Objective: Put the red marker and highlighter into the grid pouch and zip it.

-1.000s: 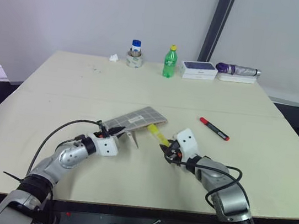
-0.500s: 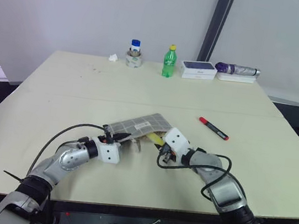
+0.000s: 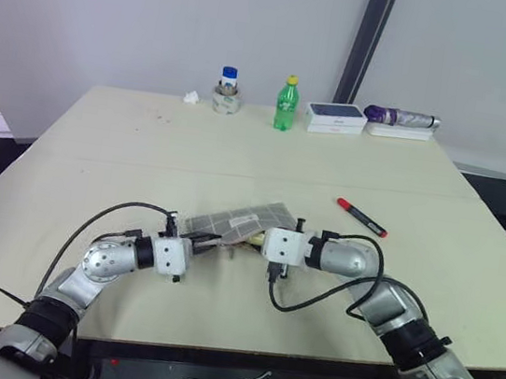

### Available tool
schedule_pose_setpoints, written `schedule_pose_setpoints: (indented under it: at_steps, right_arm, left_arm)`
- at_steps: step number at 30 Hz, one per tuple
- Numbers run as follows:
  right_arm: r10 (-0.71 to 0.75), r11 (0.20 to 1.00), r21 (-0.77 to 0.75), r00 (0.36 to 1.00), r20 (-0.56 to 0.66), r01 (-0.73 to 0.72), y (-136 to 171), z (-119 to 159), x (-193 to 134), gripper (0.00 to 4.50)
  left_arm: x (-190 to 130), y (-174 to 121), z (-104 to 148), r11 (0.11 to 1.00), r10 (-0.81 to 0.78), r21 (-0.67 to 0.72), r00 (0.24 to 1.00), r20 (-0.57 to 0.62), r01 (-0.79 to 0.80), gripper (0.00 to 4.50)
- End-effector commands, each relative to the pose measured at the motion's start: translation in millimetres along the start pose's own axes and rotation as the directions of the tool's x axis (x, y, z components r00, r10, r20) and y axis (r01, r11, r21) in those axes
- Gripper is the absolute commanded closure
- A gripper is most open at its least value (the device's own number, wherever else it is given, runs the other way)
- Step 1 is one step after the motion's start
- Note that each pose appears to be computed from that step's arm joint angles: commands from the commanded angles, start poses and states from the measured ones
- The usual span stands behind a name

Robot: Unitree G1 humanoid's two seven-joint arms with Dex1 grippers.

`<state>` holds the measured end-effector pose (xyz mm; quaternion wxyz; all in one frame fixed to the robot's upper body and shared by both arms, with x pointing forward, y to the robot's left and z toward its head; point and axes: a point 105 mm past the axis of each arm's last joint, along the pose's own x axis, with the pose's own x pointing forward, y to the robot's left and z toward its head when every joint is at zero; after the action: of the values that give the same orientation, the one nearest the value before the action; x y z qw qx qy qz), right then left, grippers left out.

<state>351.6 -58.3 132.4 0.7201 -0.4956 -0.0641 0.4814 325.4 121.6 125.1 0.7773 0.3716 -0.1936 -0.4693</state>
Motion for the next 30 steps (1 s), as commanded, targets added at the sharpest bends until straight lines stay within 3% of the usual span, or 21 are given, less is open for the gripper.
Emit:
schedule_pose_setpoints:
  at_steps: [1, 8, 15, 24, 27, 30]
  right_arm:
    - [0.016, 0.999, -0.049, 0.999, 0.050, -0.013, -4, 13, 4, 3.59]
    - [0.022, 0.997, -0.074, 0.999, 0.048, -0.018, 2, 4, 1, 3.59]
    - [-0.014, 0.999, 0.052, 0.997, 0.081, 0.010, -1, 5, -14, 0.19]
    - [-0.168, 0.921, 0.377, 0.973, 0.156, 0.098, 12, 12, -74, 0.08]
    - [-0.265, 0.841, 0.515, 0.956, 0.129, 0.164, 14, 6, -95, 0.08]
    - [-0.419, 0.717, 0.619, 0.908, 0.017, 0.319, 2, -15, -107, 0.08]
  left_arm:
    - [-4, 16, 17, 0.999, 0.031, -0.023, 0.996, 0.083, -0.029, 4.50]
    - [-12, 27, 13, 0.998, 0.051, -0.040, 0.996, 0.074, -0.048, 4.50]
    - [-13, 18, 6, 0.999, 0.032, -0.031, 0.999, 0.044, -0.031, 4.50]
    - [-13, 6, -1, 0.998, 0.055, -0.037, 0.998, 0.004, -0.055, 4.50]
    - [-14, 4, -3, 0.997, 0.067, -0.041, 0.998, -0.005, -0.067, 4.50]
    - [-13, 3, -3, 0.997, 0.072, -0.041, 0.997, -0.009, -0.072, 4.50]
